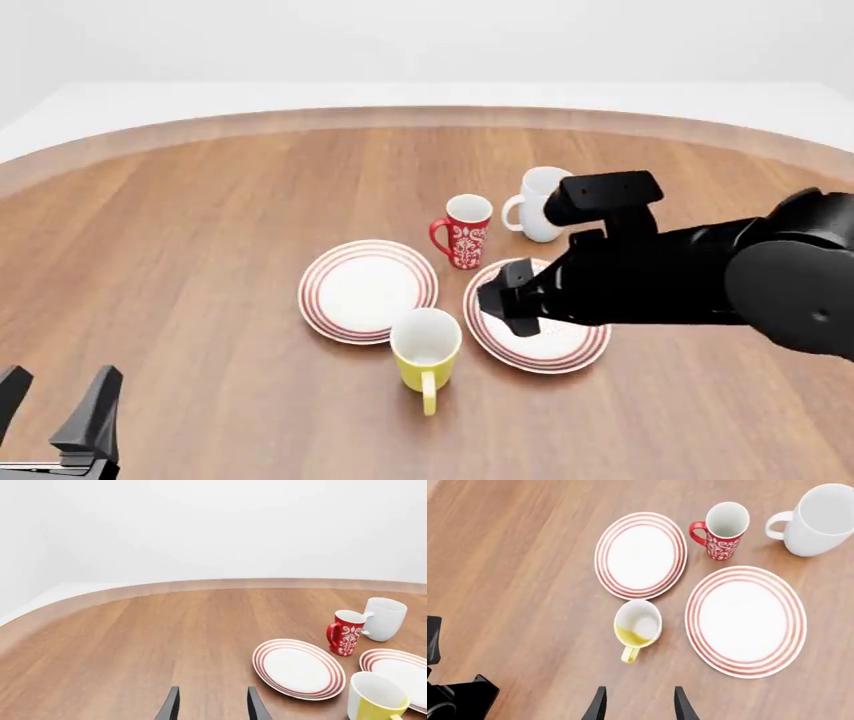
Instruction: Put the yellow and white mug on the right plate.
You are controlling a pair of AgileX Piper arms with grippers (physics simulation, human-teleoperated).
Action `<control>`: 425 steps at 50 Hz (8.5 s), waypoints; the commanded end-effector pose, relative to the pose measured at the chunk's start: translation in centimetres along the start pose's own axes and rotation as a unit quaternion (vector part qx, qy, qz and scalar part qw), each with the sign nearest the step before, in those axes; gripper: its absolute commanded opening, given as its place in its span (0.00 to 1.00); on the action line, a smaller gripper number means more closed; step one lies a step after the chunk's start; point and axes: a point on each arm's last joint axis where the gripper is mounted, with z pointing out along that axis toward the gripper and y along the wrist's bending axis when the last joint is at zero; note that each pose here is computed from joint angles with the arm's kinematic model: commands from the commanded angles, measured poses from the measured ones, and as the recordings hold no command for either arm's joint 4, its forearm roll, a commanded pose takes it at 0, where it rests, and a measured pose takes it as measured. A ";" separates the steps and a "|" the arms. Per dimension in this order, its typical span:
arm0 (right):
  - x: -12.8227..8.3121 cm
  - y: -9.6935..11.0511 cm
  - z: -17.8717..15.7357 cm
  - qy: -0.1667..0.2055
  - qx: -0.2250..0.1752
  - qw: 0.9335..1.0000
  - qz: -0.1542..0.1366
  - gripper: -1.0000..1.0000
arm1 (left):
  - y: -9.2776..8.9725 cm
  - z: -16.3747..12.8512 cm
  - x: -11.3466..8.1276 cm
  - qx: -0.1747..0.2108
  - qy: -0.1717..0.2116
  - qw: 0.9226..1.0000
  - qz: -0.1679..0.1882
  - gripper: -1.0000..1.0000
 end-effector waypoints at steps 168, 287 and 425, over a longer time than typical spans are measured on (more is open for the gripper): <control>9.8 2.5 17.8 0.101 -0.011 0.989 0.112 1.00 | 0.0 0.0 0.0 0.000 0.000 1.000 0.000 1.00; 3.1 -9.7 9.9 0.057 0.112 0.992 0.006 0.00 | 0.0 0.0 0.0 0.000 0.000 1.000 0.000 1.00; 5.4 -10.6 12.6 0.041 0.112 0.993 0.014 1.00 | 0.0 0.0 0.0 0.000 0.000 1.000 0.000 1.00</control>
